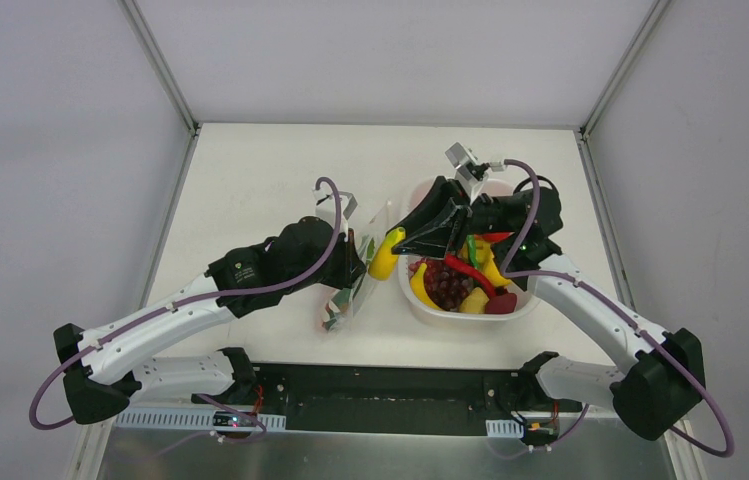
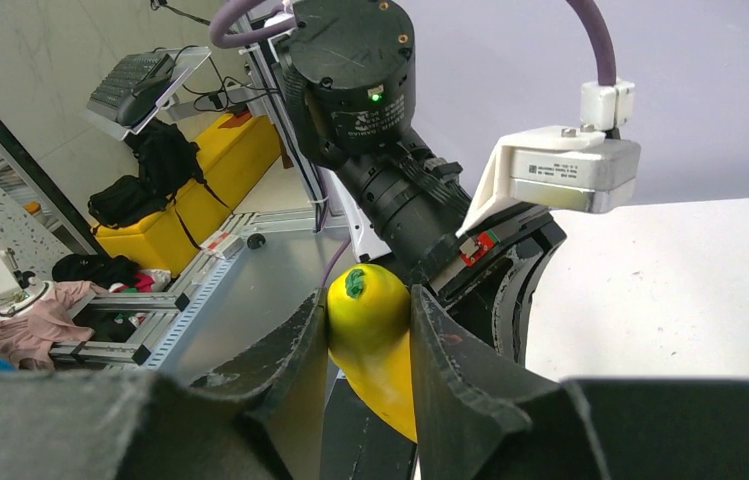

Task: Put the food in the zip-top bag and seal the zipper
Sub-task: Place the fake fruit in the zipper food storage bag.

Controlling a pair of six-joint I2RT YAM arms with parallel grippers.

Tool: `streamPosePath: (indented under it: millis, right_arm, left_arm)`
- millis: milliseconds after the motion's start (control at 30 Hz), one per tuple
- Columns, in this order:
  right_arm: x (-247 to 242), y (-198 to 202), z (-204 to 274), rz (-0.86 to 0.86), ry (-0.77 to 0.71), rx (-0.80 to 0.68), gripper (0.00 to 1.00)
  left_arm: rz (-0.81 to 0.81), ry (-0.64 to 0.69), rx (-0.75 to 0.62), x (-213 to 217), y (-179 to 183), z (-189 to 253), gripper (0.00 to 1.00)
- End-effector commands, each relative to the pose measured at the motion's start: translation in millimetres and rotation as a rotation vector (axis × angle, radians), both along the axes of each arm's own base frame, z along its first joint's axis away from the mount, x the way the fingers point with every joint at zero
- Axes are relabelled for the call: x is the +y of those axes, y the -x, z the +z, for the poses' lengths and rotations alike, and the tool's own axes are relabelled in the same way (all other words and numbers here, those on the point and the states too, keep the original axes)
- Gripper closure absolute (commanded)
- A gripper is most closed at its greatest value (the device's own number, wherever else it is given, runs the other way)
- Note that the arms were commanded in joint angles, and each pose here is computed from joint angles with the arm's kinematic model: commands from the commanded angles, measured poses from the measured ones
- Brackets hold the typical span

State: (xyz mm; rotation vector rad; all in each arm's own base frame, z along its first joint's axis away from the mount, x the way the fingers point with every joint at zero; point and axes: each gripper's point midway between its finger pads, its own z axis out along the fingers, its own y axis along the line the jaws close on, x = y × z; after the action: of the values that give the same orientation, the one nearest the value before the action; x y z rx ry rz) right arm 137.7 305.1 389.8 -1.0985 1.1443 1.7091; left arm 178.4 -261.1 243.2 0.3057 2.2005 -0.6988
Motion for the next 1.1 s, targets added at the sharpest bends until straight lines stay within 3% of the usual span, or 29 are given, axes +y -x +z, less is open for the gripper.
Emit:
streamPosePath:
  millis: [0,567,867,1033,1067]
  right_arm:
    - [-5,14,23,0.032,-0.060,-0.141,0.91]
    - [21,-16,-12,0.127,0.024,-0.098,0.91]
    - [32,-43,-47,-0.006,0.158,-0.094,0.93]
    - [35,-21,-60,0.055,0.259,0.039,0.93]
    - [42,-42,-66,-0.060,0.240,-0.103,0.93]
  left_arm:
    - [-0.015,-0.003,-0.017,1,-2,5,1.00]
    - [0.013,-0.037,-0.050,21,-1,6,1.00]
    - [0.049,-0.051,-0.072,37,-2,11,1.00]
    - [0.079,-0.066,-0.078,48,-5,9,1.00]
    - [0.084,-0.064,-0.081,49,-5,10,1.00]
